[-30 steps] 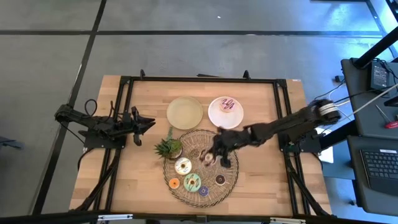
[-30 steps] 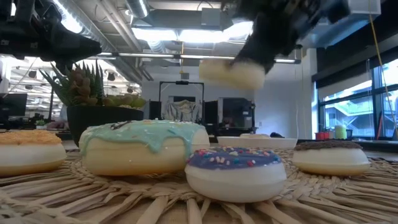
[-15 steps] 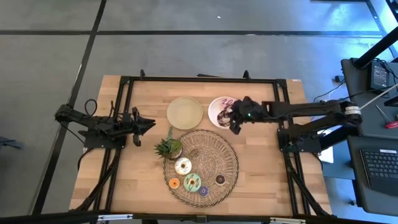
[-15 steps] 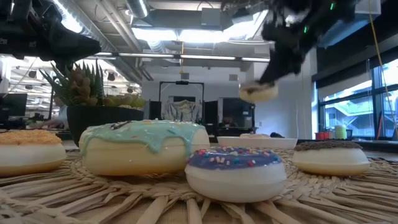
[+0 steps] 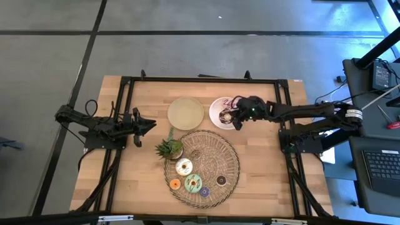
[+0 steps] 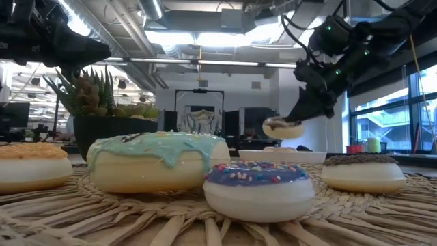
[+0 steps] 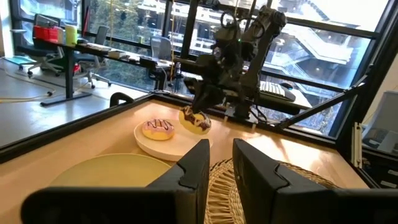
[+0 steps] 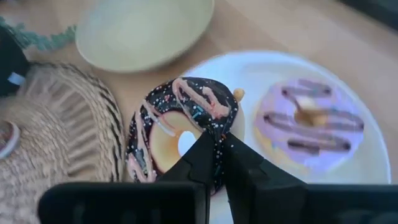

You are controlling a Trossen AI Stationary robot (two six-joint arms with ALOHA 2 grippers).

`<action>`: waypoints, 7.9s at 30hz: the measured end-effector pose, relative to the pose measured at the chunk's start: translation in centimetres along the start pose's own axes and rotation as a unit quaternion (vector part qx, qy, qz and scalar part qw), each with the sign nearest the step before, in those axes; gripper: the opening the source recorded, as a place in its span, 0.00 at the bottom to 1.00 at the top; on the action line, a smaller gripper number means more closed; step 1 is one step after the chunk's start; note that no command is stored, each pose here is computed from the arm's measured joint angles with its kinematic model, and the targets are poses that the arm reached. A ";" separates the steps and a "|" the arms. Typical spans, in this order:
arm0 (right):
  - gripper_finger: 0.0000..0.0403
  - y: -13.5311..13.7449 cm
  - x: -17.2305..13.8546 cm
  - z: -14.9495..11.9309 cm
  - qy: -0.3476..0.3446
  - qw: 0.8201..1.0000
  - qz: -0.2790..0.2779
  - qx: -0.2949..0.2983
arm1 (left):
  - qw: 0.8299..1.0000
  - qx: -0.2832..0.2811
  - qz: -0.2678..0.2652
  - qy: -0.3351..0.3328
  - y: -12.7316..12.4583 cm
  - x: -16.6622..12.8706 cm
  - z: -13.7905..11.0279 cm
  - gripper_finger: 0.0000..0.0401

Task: Pick & Place donuts
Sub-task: Put the large black donut on the white plate, then put the small brown donut on the brown plate

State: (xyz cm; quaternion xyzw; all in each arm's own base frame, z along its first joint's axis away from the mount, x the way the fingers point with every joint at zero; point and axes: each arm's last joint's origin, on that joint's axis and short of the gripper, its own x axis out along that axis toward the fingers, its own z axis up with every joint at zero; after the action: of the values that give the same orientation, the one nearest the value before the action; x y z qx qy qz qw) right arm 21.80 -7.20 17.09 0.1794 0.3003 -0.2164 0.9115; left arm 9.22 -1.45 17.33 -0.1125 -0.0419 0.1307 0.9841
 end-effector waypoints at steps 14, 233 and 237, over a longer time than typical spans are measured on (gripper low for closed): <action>0.08 -0.3 1.2 -1.2 -0.006 1.000 0.001 0.010 | 1.000 0.001 0.000 0.000 0.0 0.0 0.0 0.16; 0.40 1.8 2.1 6.7 0.077 0.986 -0.043 -0.139 | 0.872 -0.040 0.212 0.440 10.9 21.2 -1.0 0.03; 0.40 1.7 2.1 6.7 0.077 0.986 -0.043 -0.139 | 0.865 -0.039 0.218 0.449 11.2 21.3 -1.9 0.04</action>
State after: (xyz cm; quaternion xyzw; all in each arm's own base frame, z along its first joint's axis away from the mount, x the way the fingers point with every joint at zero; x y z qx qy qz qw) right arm 27.39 -9.41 21.19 0.0540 0.4040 -0.1972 0.8916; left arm 27.18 14.42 14.02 -0.2032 0.4256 0.2759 0.8375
